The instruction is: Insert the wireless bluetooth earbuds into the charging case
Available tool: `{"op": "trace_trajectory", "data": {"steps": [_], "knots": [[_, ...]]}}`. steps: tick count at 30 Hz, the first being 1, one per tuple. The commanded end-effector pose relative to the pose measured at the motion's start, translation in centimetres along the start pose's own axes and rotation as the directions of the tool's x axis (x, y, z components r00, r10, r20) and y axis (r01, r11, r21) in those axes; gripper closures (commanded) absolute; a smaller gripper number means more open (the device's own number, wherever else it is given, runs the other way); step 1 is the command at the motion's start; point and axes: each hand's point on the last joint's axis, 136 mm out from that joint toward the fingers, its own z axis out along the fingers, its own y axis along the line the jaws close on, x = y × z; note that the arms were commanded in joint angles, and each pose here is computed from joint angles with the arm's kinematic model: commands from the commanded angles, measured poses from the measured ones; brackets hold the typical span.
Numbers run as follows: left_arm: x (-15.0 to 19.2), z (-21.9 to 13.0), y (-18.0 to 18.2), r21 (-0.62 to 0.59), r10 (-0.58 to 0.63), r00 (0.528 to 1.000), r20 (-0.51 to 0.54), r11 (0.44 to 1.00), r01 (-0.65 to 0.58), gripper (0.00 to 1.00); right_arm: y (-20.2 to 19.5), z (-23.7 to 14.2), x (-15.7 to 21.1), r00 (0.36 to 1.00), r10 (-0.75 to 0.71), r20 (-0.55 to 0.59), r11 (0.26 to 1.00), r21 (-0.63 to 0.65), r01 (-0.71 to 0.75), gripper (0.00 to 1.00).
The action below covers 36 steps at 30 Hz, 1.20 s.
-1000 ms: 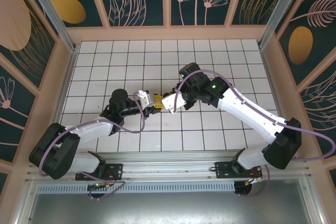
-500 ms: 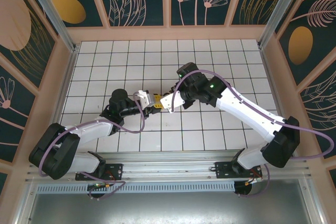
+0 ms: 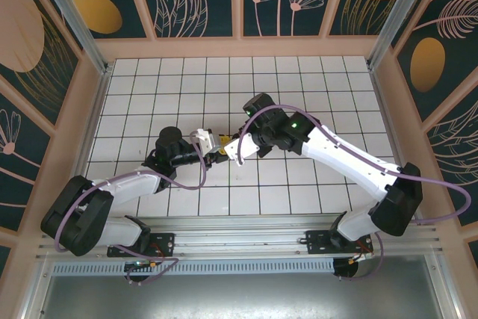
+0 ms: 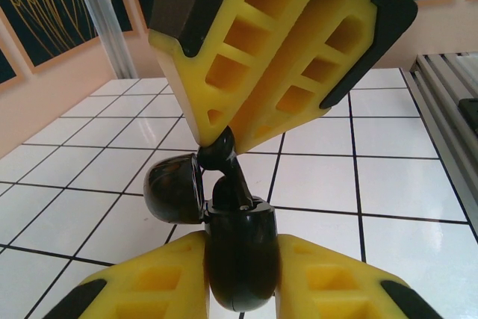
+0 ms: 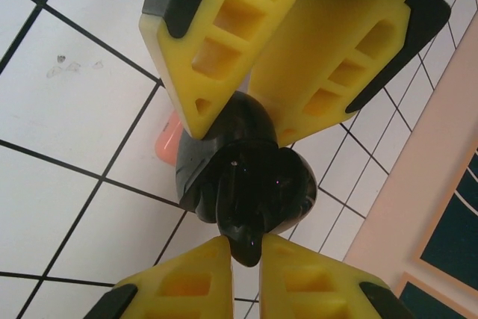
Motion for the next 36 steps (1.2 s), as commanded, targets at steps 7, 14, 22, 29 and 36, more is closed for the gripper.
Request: {"op": "trace_trajectory", "data": {"steps": [7, 14, 22, 29, 36], "knots": [[-2.9, 0.1, 0.3, 0.003, 0.073, 0.995, 0.065, 0.997, -0.073, 0.77, 0.4, 0.1, -1.0, 0.997, -0.069, -0.042, 0.996, -0.051, 0.067, 0.87], [-2.6, 0.2, 0.5, 0.000, 0.058, 0.997, 0.048, 0.998, -0.058, 0.77, 0.6, 0.3, -0.8, 0.985, -0.118, -0.124, 0.991, -0.077, 0.108, 0.87], [-2.5, 0.3, 0.8, -0.014, 0.049, 0.998, 0.038, 0.999, -0.048, 0.77, 0.5, 0.3, -0.1, 0.969, -0.131, -0.209, 0.989, -0.096, 0.113, 0.87], [-2.6, 0.3, 0.9, -0.022, 0.046, 0.998, 0.037, 0.999, -0.045, 0.77, 0.5, 0.6, -0.8, 0.967, -0.142, -0.213, 0.987, -0.101, 0.123, 0.87], [-2.9, 0.3, 1.1, -0.029, 0.038, 0.998, 0.047, 0.999, -0.037, 0.77, 0.4, 0.5, -3.4, 0.989, -0.111, -0.097, 0.991, -0.086, 0.103, 0.87]]}}
